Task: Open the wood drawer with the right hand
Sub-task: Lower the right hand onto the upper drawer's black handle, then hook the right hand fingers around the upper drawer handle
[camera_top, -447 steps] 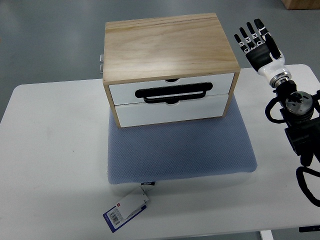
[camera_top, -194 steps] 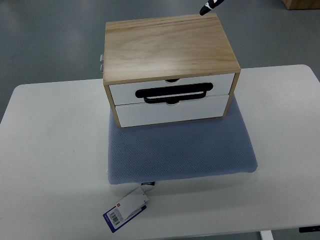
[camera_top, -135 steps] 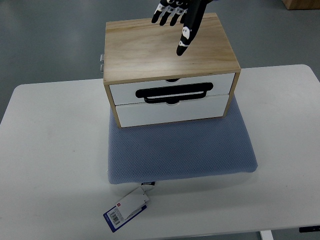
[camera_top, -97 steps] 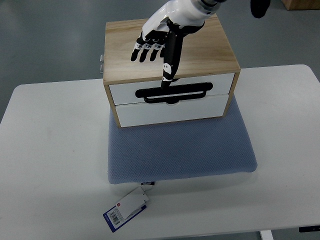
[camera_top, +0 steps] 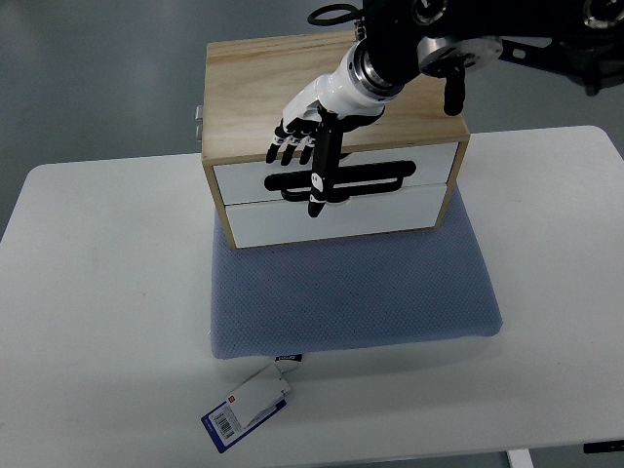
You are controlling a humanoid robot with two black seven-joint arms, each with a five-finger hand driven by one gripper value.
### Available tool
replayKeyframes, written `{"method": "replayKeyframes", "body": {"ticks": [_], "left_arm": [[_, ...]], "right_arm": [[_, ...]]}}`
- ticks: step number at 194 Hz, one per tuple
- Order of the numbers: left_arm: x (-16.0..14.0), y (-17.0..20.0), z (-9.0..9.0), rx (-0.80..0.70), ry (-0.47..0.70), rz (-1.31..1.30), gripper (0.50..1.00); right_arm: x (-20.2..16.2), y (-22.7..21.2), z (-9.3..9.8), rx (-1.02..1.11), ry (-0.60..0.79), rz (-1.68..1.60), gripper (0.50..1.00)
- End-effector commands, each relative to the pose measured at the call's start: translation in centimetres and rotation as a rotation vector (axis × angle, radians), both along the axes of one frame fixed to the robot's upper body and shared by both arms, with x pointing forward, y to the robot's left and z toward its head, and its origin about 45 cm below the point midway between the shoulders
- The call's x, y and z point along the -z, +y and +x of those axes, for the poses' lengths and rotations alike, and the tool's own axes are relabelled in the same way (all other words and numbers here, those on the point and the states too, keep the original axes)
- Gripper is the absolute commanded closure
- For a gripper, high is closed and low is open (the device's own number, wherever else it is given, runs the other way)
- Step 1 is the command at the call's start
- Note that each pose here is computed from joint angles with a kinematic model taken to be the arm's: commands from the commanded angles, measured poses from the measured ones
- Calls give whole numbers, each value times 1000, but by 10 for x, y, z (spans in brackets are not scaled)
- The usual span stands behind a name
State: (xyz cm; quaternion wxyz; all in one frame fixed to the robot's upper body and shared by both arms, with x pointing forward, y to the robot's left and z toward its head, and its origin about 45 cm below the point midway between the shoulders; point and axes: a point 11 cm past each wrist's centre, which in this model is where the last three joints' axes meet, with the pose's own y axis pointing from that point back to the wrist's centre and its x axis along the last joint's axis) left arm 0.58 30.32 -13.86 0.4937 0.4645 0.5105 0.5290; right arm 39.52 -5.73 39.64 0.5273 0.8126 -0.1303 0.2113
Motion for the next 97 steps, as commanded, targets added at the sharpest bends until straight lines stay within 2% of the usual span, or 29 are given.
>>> {"method": "replayKeyframes", "body": {"ticks": [1,97], "left_arm": [[0,0,0,0,0,1,500],[0,0,0,0,0,1,500]], "right_arm": [[8,-2,1,15,14,1,556],[32,-22,7,75,22,-68,556]]}}
